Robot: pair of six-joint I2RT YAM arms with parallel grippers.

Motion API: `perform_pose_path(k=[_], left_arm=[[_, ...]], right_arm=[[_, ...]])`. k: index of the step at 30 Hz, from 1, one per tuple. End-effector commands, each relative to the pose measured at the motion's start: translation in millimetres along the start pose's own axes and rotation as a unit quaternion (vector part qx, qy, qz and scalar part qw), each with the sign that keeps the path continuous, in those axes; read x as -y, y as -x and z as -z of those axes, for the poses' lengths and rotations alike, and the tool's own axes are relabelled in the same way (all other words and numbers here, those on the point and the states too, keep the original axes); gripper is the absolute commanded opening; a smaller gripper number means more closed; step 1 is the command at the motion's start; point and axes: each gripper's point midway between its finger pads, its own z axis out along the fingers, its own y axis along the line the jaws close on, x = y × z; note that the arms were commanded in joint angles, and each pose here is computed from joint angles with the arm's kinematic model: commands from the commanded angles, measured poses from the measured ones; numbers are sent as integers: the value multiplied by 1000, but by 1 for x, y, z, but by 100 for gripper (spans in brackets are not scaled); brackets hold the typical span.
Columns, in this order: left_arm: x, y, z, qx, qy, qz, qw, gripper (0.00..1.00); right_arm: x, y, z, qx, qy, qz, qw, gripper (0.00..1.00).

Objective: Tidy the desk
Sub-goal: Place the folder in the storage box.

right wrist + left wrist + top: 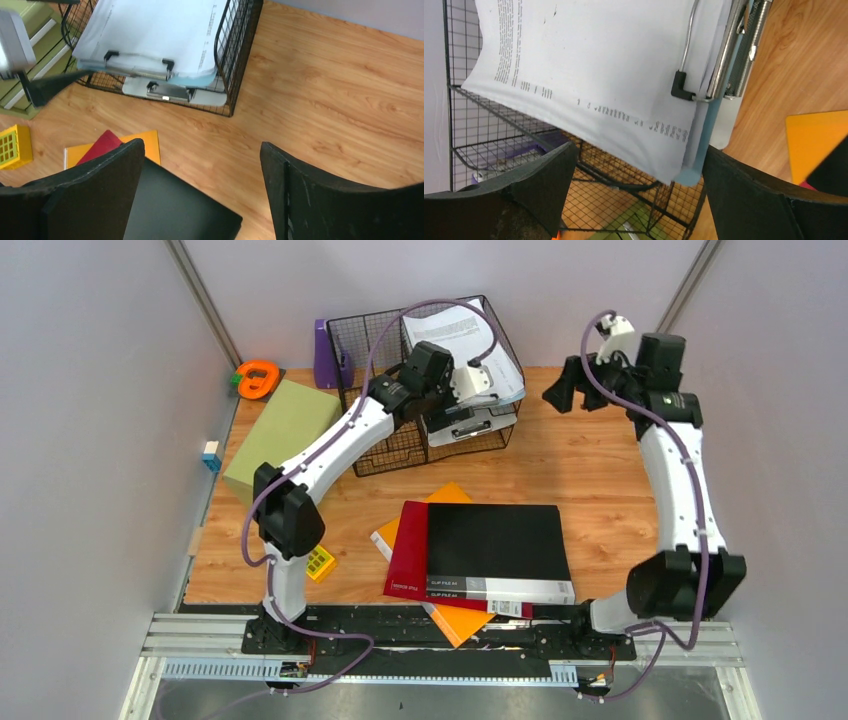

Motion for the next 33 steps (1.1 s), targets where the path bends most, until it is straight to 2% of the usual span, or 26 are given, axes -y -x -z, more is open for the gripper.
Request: perform_pose_path(k=[1,7,13,16,20,24,26,31,33], left_arm=[[-20,-1,65,7,13,74,997,100],[9,-9,103,21,-31,130,991,100],[75,-42,139,1,-128,198,972,100],[127,-63,147,-23,-206,248,946,100],[190,-72,152,-36,-332,295,895,100],[224,-78,147,-56,-402,326,854,100],[242,-76,145,-59,-443,349,824,100],[259,-79,126,-73,-466,384,794,100],[270,-80,118,-87,-483,403,773,100]], right_arm=[[-22,-28,34,12,39,53,998,87],[-38,-102,65,-20,27,115,993,88],[-68,-178,79,-68,99,137,983,89],[-80,-208,78,-95,134,132,978,87],[-82,-247,72,-131,143,141,971,85],[-73,-270,69,-147,122,161,968,84],[-76,-281,68,-155,126,178,964,84],[-66,-304,67,-175,107,195,959,84],[-65,-305,67,-175,104,197,959,84]])
